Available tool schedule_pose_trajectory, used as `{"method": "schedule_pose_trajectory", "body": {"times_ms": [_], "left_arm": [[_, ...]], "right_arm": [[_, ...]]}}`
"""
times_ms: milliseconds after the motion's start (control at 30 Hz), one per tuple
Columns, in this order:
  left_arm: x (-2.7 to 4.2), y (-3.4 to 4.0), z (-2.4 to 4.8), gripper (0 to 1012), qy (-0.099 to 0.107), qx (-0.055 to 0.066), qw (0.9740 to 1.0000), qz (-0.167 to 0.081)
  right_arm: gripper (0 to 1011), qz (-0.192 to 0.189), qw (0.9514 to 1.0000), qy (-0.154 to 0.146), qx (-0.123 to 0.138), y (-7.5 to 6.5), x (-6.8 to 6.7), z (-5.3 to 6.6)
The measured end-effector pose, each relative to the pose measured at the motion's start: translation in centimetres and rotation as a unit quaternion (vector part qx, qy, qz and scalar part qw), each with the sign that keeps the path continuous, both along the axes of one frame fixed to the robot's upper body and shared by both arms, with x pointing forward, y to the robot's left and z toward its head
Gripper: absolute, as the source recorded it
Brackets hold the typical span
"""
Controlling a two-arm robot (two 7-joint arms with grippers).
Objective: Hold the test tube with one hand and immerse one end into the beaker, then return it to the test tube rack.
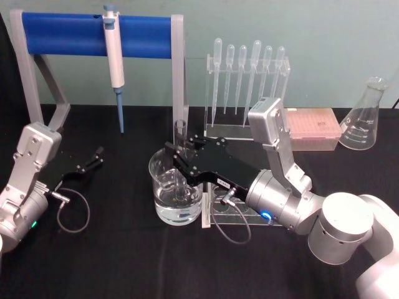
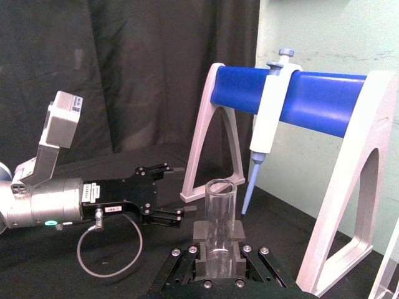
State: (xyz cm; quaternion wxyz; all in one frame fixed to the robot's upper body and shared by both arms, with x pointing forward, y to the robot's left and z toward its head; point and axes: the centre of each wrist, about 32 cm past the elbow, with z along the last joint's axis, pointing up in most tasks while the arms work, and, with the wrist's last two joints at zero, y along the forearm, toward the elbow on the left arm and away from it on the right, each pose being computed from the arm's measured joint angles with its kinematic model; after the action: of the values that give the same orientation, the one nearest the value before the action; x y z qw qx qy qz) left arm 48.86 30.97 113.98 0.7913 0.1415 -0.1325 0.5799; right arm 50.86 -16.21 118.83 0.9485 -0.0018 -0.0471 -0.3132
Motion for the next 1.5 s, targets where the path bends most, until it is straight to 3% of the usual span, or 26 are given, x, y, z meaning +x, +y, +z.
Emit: {"method": "schedule_pose_trajectory", "body": {"times_ms": [933, 1033, 1100, 1333, 1400, 1500], "left_arm": [[0.0, 0.0, 0.0, 1000, 0.0, 0.0, 1.0, 0.0], [0.0, 0.0, 0.0, 1000, 0.0, 0.0, 1.0, 0.0], [0.0, 0.0, 0.0, 1000, 0.0, 0.0, 1.0, 0.0], [0.0, 0.0, 0.0, 1000, 0.0, 0.0, 1.0, 0.0], [0.0, 0.0, 0.0, 1000, 0.0, 0.0, 1.0, 0.0], [0.0, 0.0, 0.0, 1000, 0.0, 0.0, 1.0, 0.0]], "right_arm": [[224, 0.0, 1.0, -0.002, 0.0, 0.0, 0.0, 0.2], [224, -0.001, 1.0, -0.009, 0.003, 0.0, -0.2, 1.1], [225, -0.004, 0.9999, -0.014, 0.008, 0.0, -0.4, 2.6], [224, -0.001, 0.9993, -0.024, 0.028, -0.3, -0.8, 6.4], [224, 0.002, 0.9991, -0.03, 0.031, -0.7, -0.9, 8.3], [224, 0.0, 0.9989, -0.034, 0.031, -1.0, -1.2, 9.6]]}}
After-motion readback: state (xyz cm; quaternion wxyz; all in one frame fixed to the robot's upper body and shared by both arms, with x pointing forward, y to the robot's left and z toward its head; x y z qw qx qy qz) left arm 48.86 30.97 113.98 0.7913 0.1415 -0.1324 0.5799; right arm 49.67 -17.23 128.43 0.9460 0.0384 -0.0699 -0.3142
